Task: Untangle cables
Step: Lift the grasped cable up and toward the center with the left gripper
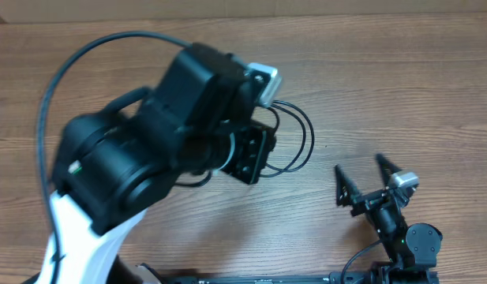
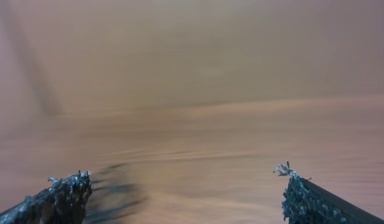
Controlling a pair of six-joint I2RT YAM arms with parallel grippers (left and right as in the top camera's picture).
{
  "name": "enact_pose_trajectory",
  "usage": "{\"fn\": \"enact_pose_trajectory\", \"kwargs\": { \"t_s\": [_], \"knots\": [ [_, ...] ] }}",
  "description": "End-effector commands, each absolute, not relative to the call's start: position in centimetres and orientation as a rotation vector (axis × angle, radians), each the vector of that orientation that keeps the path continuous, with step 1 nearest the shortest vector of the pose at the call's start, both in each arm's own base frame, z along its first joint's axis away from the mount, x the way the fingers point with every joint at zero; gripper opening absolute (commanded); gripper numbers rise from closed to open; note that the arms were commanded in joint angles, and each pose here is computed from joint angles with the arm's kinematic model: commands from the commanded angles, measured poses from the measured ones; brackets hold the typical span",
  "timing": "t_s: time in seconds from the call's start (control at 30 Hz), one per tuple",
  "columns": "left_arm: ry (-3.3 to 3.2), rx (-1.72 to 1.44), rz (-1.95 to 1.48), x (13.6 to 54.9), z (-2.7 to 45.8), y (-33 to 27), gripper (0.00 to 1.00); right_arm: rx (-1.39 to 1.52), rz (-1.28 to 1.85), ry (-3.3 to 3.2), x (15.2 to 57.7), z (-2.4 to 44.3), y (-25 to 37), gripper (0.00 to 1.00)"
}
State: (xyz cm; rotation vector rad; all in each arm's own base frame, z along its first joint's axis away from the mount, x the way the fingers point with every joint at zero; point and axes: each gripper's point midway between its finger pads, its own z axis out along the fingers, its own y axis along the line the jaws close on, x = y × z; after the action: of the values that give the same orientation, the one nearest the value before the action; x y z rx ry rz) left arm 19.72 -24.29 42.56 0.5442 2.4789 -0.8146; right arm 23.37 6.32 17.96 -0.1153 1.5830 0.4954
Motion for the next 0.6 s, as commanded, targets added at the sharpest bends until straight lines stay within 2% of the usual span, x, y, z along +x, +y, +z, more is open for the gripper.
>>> {"fn": "enact_pose_trajectory", "kwargs": {
  "t_s": [0.0, 0.1, 0.2, 0.27, 0.37, 0.57],
  "knots": [
    [2.472, 0.423, -0.768, 20.1, 43.0, -23.0, 0.04, -0.187, 0.926, 1.632, 20.5, 17.7, 11.0, 1.0],
    [2.486, 0.361, -0.734, 20.7, 42.7, -22.6, 0.04, -0.192, 1.045, 1.59, 19.6, 19.4, 11.8, 1.0],
    [2.505, 0.334, -0.7, 21.2, 42.1, -22.6, 0.04, -0.357, 1.089, 1.411, 17.4, 23.6, 13.0, 1.0],
    [2.519, 0.313, -0.677, 21.6, 41.6, -22.5, 0.04, -0.427, 1.045, 1.289, 16.1, 27.0, 13.1, 1.0],
    [2.543, 0.255, -0.68, 21.9, 41.3, -22.6, 0.04, -0.373, 0.97, 1.238, 15.8, 31.1, 12.0, 1.0],
    [2.588, 0.292, -0.824, 20.3, 41.4, -24.1, 0.04, -0.379, 0.88, 1.344, 15.9, 35.7, 11.6, 1.0]
  ]
}}
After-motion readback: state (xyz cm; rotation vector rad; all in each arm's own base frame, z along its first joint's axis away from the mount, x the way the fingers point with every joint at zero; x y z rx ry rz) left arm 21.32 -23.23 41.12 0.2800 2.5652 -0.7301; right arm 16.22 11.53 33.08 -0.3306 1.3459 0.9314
